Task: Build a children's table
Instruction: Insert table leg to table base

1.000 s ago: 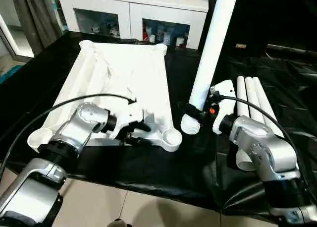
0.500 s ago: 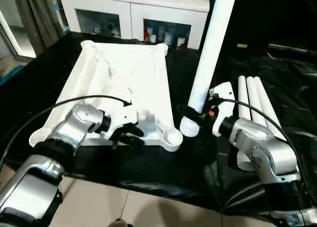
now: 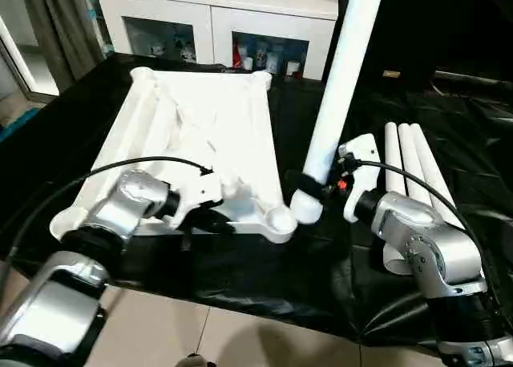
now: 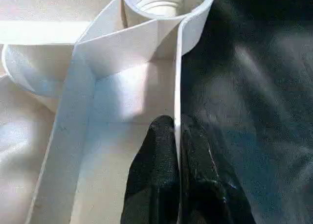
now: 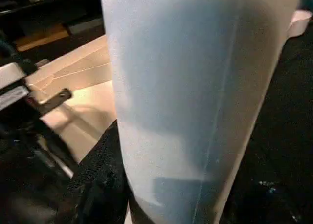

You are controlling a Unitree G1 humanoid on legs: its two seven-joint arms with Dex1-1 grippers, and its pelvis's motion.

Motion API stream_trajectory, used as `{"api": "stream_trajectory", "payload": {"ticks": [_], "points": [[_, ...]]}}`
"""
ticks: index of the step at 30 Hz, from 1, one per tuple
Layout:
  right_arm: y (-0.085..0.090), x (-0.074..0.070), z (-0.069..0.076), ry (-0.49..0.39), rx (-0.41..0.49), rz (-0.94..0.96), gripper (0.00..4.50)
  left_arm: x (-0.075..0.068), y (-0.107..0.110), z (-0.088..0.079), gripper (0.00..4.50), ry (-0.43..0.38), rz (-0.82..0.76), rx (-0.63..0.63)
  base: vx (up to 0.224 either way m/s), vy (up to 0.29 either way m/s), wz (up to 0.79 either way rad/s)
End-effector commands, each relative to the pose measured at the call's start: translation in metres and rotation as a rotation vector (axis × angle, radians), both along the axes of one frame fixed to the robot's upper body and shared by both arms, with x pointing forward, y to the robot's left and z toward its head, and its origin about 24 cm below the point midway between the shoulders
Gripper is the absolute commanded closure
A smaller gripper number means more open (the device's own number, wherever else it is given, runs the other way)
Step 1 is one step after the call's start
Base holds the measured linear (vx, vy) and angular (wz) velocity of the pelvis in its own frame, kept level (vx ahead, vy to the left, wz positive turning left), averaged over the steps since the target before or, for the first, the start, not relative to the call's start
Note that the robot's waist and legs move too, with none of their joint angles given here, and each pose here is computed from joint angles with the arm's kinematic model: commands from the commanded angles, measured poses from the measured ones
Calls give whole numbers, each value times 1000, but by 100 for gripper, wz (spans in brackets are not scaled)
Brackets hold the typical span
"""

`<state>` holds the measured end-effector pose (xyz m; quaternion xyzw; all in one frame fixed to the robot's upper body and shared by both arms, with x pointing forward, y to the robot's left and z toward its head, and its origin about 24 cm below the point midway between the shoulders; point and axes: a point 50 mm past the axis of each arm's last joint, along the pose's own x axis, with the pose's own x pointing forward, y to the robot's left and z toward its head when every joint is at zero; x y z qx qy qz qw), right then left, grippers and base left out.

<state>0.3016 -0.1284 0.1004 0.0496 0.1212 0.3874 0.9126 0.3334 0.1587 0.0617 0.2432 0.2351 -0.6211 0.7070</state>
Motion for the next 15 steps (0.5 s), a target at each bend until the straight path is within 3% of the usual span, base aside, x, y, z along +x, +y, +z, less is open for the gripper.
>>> {"api": "stream_trajectory", "payload": {"ticks": [1,5,15], "points": [[4,-1,5,18,-10,72,261,-1,-12,4,450,10,16,-81,0,0,0],[2,9,4,38,-25,67,261,-5,-30,1,450,24,15,-169,0,0,0],[6,25,2,81,-14,103,261,-9,-28,-7,450,-9,17,-83,0,0,0]]}}
